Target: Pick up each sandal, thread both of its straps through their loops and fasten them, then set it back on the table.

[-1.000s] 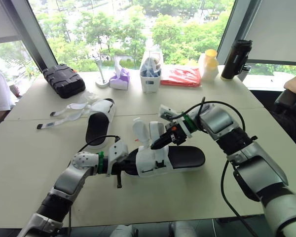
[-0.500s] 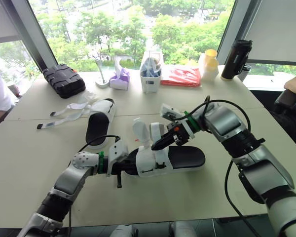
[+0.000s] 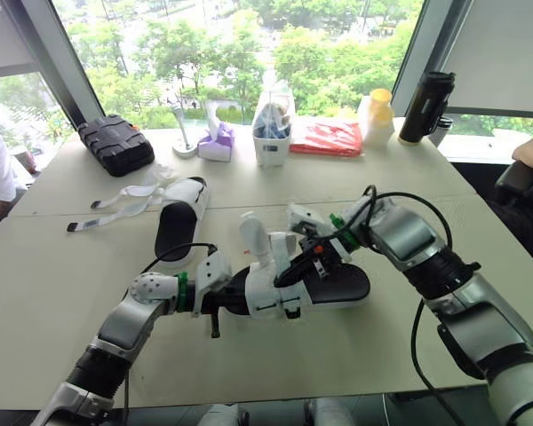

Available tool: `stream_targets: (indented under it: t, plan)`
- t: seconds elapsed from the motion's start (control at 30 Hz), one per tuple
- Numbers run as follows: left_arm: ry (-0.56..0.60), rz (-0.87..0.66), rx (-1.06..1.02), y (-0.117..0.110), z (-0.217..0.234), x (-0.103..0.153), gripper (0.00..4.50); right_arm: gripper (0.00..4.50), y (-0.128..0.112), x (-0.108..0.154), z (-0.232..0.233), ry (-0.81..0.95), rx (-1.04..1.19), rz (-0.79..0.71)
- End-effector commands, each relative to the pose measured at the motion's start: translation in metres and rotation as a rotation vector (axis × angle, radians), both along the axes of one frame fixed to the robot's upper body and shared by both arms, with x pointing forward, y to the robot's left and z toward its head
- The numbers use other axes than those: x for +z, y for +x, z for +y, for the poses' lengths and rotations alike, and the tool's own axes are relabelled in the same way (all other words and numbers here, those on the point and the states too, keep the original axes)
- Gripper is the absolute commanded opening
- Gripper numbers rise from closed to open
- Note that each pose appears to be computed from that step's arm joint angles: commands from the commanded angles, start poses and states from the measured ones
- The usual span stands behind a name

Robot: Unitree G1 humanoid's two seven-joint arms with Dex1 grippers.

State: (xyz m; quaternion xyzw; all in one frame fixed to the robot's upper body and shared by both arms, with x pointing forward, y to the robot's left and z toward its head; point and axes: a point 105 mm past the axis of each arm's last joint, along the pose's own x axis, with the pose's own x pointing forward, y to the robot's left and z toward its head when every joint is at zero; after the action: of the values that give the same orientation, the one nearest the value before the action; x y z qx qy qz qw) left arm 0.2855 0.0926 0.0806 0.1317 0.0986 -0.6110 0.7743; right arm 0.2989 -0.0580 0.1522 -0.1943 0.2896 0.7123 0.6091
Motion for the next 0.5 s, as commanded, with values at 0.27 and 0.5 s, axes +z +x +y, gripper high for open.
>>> stream_targets:
  t: [0.27, 0.5]
  plan:
    - [0.059, 0.074, 0.028, -0.001, 0.004, -0.022, 0.00, 0.62, -0.014, -0.001, -0.003, -0.013, 0.026, -0.015]
    - [0.060, 0.073, 0.028, 0.000, 0.003, -0.022, 0.00, 3.87, -0.020, 0.014, -0.012, -0.002, 0.010, -0.035]
